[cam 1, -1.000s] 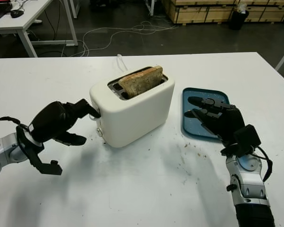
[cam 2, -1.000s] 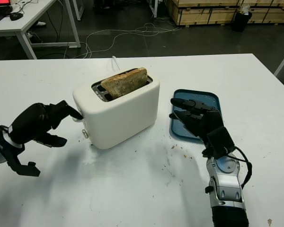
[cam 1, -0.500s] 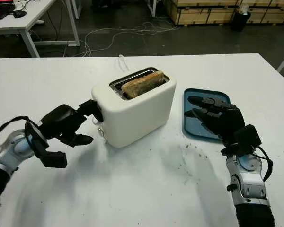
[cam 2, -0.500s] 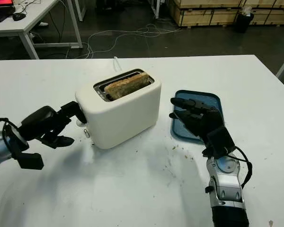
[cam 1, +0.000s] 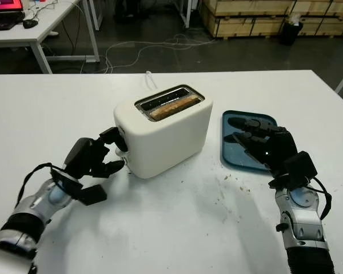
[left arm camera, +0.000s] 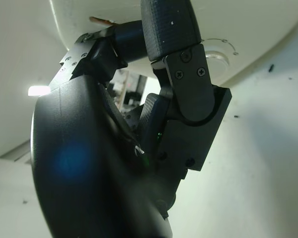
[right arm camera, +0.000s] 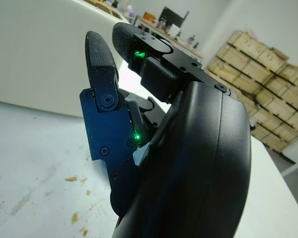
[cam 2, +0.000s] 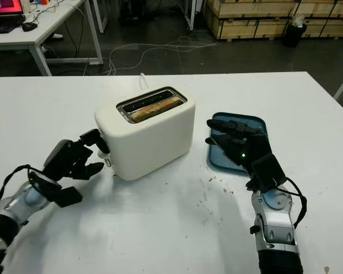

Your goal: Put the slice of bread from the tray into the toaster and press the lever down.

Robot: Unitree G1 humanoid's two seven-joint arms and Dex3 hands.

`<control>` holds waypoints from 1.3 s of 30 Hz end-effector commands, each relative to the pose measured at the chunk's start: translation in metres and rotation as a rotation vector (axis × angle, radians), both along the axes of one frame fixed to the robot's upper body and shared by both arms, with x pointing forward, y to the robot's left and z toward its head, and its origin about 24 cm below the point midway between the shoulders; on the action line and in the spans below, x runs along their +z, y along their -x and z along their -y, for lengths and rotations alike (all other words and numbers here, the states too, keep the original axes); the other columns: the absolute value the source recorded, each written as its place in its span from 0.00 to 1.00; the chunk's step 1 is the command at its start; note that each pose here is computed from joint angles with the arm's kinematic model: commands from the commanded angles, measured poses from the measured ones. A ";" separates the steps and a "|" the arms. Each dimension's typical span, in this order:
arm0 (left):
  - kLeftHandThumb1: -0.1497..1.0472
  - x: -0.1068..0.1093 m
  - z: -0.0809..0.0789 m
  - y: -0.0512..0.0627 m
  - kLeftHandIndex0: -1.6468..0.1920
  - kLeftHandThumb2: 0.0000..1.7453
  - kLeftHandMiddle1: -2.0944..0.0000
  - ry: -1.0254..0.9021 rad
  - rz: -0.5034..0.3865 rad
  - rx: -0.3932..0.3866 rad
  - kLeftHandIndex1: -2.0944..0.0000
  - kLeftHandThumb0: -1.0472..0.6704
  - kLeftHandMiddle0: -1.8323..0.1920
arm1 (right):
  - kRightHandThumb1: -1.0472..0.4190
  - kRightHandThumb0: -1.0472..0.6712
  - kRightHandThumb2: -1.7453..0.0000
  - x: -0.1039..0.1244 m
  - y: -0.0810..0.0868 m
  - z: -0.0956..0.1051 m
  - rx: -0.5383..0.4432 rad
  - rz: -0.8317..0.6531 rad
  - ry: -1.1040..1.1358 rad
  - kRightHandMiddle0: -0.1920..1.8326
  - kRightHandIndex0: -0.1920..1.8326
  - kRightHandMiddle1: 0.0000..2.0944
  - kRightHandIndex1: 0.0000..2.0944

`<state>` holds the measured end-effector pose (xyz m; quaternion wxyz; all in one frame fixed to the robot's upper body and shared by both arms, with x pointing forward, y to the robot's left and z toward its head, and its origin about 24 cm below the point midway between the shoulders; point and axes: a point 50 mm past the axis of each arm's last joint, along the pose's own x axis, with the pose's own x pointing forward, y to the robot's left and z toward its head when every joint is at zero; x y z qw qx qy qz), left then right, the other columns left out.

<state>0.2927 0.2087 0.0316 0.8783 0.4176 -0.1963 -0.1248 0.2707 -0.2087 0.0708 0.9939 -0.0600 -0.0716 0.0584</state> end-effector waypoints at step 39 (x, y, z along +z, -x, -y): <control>0.80 -0.109 0.016 0.023 0.67 0.02 0.69 -0.814 -0.962 -0.062 0.20 0.00 0.13 | 0.09 0.31 0.95 0.008 0.001 0.001 0.008 0.021 0.017 0.61 0.50 0.00 0.33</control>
